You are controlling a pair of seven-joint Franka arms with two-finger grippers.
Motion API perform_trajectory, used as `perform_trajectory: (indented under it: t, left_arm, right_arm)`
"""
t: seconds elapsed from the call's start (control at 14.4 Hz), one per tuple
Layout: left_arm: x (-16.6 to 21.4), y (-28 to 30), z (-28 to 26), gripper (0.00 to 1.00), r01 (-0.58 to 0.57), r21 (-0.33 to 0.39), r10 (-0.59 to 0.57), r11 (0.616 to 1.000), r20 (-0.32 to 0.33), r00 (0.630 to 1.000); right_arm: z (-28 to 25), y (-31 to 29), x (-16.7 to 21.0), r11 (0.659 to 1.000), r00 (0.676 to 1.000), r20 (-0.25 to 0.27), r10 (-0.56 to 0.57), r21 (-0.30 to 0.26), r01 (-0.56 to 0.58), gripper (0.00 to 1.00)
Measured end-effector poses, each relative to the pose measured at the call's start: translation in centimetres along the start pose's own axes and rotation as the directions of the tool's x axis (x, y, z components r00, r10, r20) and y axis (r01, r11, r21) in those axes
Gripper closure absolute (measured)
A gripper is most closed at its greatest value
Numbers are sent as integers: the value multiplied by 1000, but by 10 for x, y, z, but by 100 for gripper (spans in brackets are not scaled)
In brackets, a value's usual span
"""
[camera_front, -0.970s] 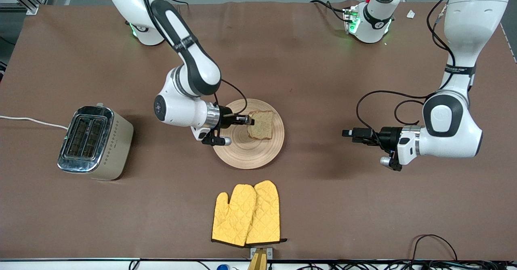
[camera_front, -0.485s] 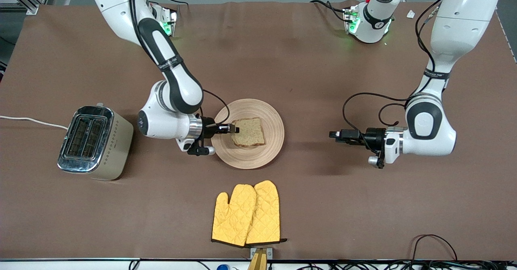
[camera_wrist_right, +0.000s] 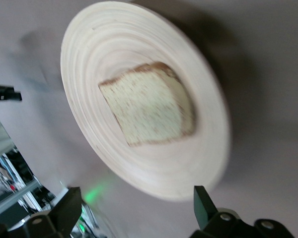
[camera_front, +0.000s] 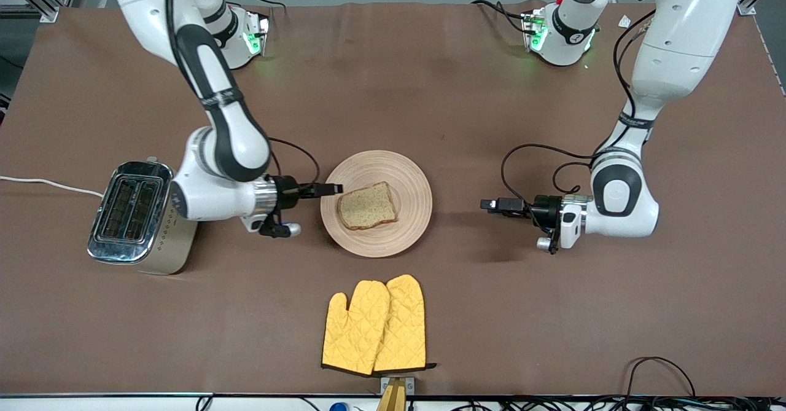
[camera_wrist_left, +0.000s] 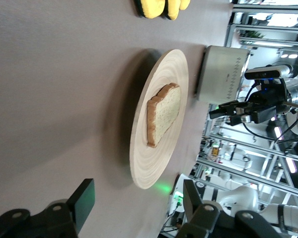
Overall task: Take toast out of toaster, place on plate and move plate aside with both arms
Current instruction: 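Release the toast onto the plate while the left gripper approaches the rim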
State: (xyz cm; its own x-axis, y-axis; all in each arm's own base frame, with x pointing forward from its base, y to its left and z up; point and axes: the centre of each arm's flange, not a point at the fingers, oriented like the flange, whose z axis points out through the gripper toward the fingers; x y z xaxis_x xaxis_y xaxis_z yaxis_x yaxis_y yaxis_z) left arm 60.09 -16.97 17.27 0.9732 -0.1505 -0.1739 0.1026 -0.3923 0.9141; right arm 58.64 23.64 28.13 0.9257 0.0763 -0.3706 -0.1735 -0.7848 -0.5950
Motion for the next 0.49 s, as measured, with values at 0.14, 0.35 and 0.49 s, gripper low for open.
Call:
perform_trajectory:
  t: [0.14,0.35,0.49]
  left_arm:
    - [1,-4,17,22,-11,-7,11,1000,-18,1000]
    - [1,-7,46,22,-31,-20,30,999,-34,999]
    - [-1,-15,62,25,-50,-33,49,998,-39,998]
  right_arm:
    - [-50,4,-18,993,1000,19,-21,-114,23,0]
    - [-129,-14,-58,913,996,-57,-75,-406,46,0]
    - [-188,-28,-87,848,984,-121,-134,-527,50,0]
